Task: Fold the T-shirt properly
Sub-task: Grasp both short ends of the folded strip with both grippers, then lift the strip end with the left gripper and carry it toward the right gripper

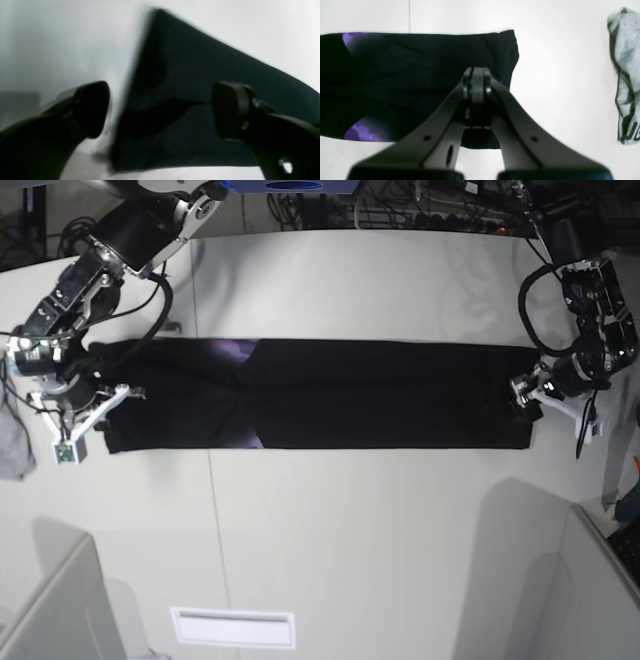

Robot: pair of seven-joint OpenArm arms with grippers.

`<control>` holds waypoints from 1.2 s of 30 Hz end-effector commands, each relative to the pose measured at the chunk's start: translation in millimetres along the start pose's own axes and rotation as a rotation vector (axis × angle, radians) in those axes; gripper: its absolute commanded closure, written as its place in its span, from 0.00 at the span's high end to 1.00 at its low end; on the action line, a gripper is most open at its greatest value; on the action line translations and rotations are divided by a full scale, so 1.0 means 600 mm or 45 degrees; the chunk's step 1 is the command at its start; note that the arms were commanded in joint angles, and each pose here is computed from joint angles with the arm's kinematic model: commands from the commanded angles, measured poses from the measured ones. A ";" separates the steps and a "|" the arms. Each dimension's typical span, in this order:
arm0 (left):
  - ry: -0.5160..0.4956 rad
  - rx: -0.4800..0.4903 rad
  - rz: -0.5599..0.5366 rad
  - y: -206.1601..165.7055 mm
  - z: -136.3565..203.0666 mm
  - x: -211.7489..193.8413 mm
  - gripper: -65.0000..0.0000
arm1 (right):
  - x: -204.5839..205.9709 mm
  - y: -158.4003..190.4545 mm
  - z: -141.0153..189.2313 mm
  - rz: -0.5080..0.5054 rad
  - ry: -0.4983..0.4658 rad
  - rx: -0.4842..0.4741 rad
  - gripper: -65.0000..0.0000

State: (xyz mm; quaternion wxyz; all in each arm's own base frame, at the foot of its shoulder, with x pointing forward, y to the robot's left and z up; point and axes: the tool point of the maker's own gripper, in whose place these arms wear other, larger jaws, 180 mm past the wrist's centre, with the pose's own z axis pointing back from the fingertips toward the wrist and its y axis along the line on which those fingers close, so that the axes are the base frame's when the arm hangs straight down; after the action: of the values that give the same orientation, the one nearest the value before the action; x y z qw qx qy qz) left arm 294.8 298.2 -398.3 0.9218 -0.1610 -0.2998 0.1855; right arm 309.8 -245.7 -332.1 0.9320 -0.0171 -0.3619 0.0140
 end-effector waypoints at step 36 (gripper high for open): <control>-0.214 -0.020 -0.288 -0.113 0.093 0.028 0.00 | 0.011 -0.005 0.013 0.014 -0.055 -0.016 0.00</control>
State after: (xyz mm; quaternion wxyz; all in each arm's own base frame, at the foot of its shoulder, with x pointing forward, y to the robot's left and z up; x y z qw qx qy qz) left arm 284.1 256.4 -331.1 0.9137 -0.1165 -0.3765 0.0993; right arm 298.7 -247.3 -337.4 0.9353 -0.0217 -0.3528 0.0133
